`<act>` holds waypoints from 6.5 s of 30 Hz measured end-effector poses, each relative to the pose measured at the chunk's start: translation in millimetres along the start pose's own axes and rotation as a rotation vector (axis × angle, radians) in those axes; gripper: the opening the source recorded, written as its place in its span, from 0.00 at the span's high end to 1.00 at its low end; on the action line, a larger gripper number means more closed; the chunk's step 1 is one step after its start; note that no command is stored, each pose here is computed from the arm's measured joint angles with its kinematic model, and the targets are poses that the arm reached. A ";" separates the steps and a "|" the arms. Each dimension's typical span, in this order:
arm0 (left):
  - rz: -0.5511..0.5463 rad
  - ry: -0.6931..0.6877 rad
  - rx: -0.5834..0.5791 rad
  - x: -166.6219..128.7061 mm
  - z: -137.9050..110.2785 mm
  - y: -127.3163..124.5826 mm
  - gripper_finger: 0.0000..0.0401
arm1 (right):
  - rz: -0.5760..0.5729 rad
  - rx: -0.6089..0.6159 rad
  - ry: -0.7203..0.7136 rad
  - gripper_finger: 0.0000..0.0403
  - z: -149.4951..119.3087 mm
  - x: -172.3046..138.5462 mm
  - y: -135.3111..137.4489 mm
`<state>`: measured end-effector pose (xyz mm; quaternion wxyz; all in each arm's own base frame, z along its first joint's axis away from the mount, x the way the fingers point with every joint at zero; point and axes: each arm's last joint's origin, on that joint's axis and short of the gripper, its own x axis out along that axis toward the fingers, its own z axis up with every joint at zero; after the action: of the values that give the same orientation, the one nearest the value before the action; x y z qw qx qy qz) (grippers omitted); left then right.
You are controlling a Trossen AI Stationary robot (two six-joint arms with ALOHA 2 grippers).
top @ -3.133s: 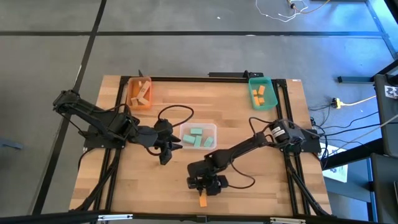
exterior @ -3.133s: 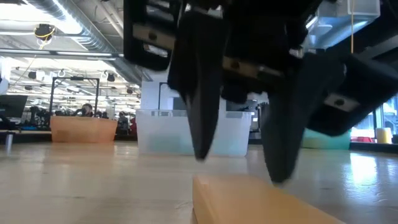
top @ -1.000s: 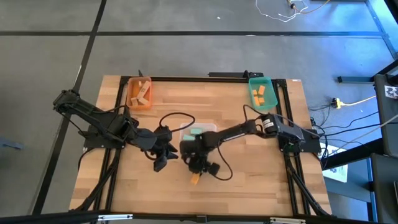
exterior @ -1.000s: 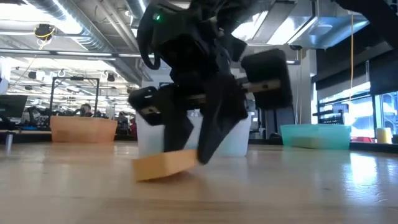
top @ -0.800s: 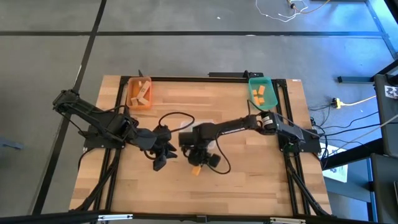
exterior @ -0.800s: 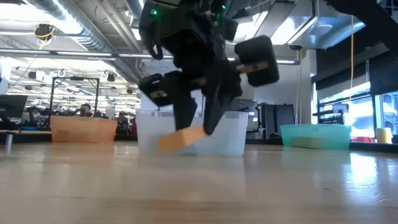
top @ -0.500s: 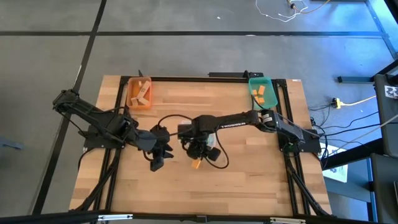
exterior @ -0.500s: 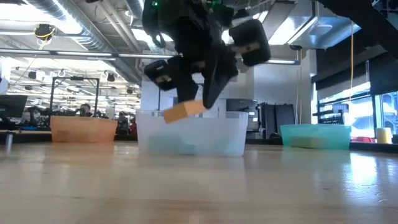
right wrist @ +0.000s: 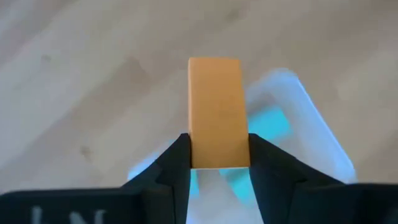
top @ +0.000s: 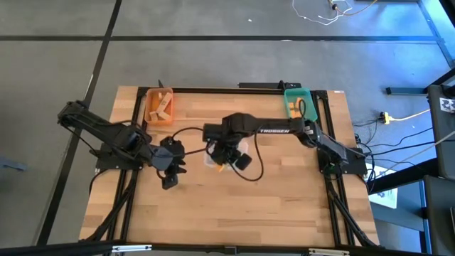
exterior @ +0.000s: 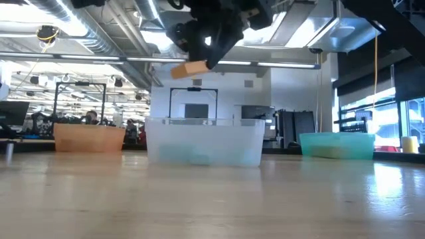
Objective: Sort & place blocks by color
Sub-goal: Put the yellow block into the blue bin, then return to Home Position
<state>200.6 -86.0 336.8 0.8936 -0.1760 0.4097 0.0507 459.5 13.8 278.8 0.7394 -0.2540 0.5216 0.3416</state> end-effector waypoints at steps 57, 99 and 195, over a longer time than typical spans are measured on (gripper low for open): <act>0.814 -0.330 0.021 -17.0 51.1 97.8 0.69 | -0.468 1.638 0.373 0.68 -304.3 -168.7 36.9; 0.698 -0.329 0.005 -14.9 68.1 119.6 0.69 | -0.455 1.855 0.525 0.39 -392.2 -63.3 68.6; 0.359 -1.081 0.225 -162.1 -129.9 133.7 0.99 | -1.142 0.632 -1.063 0.99 -269.2 -120.8 322.6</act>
<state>-30.4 1.1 343.7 0.9665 0.0433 -0.0785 0.2405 23.2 -6.5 298.7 0.9822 -0.0655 -0.0335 -0.1729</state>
